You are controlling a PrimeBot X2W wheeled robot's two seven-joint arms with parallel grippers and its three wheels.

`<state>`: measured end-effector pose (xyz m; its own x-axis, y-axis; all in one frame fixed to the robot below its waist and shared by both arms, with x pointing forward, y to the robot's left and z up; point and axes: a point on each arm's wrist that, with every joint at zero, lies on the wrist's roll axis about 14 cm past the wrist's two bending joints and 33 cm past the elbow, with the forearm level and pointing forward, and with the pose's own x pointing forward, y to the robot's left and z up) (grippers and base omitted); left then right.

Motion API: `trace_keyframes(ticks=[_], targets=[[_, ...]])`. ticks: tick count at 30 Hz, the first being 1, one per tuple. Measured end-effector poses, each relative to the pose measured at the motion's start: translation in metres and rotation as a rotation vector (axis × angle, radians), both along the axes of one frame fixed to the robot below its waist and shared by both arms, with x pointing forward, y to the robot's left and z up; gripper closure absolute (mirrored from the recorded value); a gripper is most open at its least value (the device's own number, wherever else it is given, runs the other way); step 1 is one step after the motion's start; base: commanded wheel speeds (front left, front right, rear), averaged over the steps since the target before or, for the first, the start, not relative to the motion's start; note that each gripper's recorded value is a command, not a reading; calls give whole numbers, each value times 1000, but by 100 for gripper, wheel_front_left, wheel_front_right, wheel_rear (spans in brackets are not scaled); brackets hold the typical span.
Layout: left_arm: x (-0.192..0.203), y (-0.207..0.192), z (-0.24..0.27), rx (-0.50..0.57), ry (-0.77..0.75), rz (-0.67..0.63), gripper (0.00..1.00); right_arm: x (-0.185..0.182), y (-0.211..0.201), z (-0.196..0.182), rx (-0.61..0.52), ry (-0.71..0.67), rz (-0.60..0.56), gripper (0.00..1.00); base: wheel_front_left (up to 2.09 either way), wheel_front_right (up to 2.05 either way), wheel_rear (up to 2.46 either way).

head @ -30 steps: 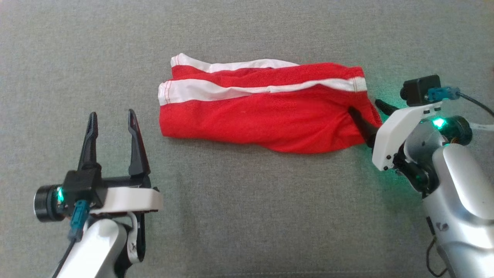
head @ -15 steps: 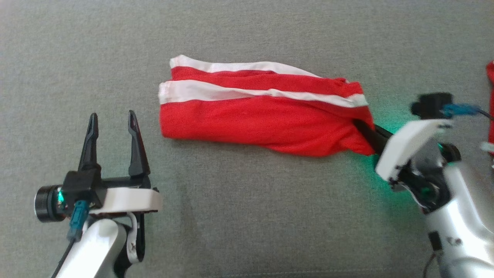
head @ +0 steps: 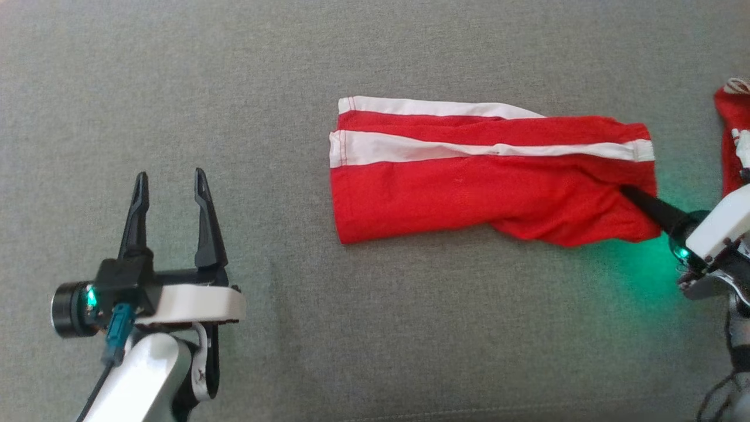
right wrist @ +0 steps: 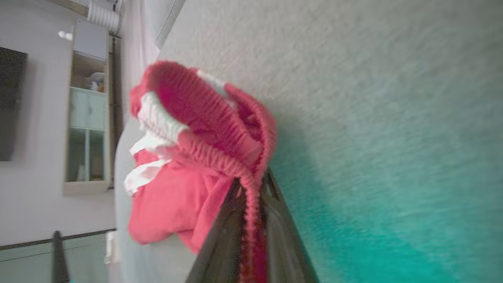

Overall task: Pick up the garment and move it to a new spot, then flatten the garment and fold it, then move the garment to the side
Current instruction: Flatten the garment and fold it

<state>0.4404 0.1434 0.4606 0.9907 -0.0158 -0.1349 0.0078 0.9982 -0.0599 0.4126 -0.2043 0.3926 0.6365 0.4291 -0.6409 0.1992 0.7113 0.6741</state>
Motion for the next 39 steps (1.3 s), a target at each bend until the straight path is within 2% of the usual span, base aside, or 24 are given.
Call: trace_keyframes(ticks=[4,11,16,19,20,24,31,32,33,34,39], targets=[[-1,0,1,0,-1,-2,0,0,29,15,210,32,50,100,0,0,0],[-7,0,-2,-3,11,-2,0,24,87,59,419,-30,222,100,0,0,0],[-8,6,-3,-8,16,16,0,23,124,55,477,21,325,100,0,0,0],[-10,9,-5,-13,20,25,0,23,161,54,524,25,388,100,0,0,0],[-9,11,-7,-12,25,33,0,22,184,54,525,15,430,100,0,0,0],[-12,12,-13,-15,38,42,0,18,220,49,493,-18,467,100,0,0,0],[-10,14,-17,-12,45,51,0,13,245,42,449,-69,474,100,0,0,0],[-10,14,-18,-13,47,50,0,13,247,41,428,-83,476,95,0,0,0],[-10,13,-18,-15,44,47,0,13,248,40,408,-99,478,26,0,0,0],[-10,11,-18,-19,42,40,0,14,250,42,394,-125,476,0,0,0,0],[-8,7,-22,-22,51,30,0,22,258,74,348,-338,467,0,0,0,0]])
